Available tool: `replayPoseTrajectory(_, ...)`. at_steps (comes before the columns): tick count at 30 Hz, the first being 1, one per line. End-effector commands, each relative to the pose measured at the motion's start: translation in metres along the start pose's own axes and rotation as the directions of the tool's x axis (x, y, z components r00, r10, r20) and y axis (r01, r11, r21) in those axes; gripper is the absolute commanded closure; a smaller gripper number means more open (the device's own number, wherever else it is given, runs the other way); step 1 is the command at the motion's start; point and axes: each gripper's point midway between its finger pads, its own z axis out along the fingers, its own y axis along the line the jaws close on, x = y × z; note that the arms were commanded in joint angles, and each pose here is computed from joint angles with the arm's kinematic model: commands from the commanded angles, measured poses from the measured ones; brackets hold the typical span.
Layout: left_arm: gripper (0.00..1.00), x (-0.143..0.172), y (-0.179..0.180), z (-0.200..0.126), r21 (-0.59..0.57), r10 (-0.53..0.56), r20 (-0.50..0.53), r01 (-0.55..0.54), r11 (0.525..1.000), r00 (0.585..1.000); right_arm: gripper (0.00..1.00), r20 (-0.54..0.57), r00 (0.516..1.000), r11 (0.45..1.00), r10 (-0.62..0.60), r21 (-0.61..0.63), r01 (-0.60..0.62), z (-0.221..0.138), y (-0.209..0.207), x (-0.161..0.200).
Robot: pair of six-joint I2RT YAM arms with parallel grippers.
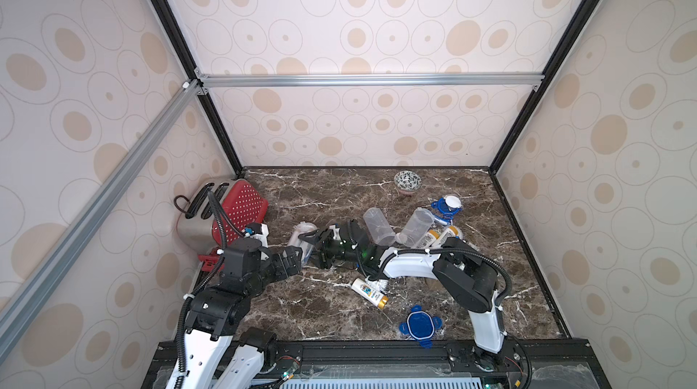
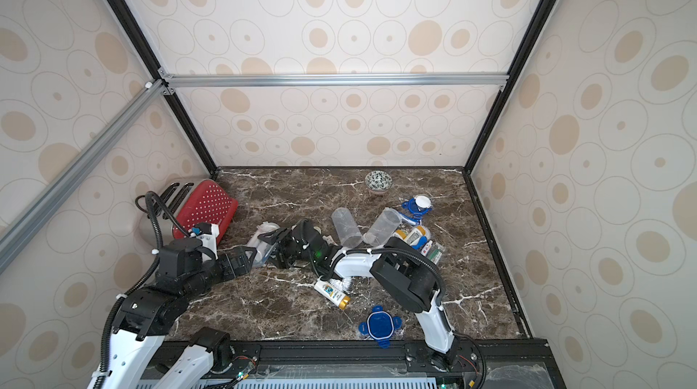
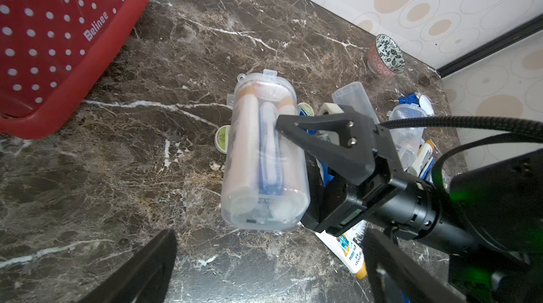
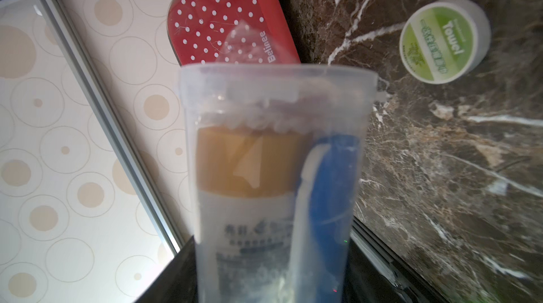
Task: Take out toiletry kits
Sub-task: 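Pour the toiletry kits out of the container.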
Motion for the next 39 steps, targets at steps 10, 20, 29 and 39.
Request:
replayPoseTrajectory(10, 0.01, 0.006, -0.008, 0.041, 0.061, -0.087, -0.010, 0.088, 0.994, 0.996, 0.44, -0.074, 0.994, 0.982, 0.076, -0.169, -0.087, -0.011, 0.045, 0.020)
replayPoseTrajectory(20, 0.18, 0.008, -0.007, 0.063, 0.032, -0.062, -0.056, 0.064, 0.997, 0.997, 0.44, -0.069, 0.994, 0.979, 0.085, -0.179, -0.096, -0.017, 0.045, 0.020)
replayPoseTrajectory(29, 0.29, 0.017, 0.004, 0.065, -0.010, -0.047, -0.070, 0.047, 0.999, 0.996, 0.43, -0.073, 0.993, 0.977, 0.091, -0.189, -0.104, -0.015, 0.048, 0.019)
replayPoseTrajectory(39, 0.64, 0.012, 0.001, 0.047, -0.042, 0.015, -0.137, -0.021, 0.999, 0.990, 0.24, -0.068, 0.997, 0.990, 0.034, -0.136, -0.044, -0.021, 0.038, 0.014)
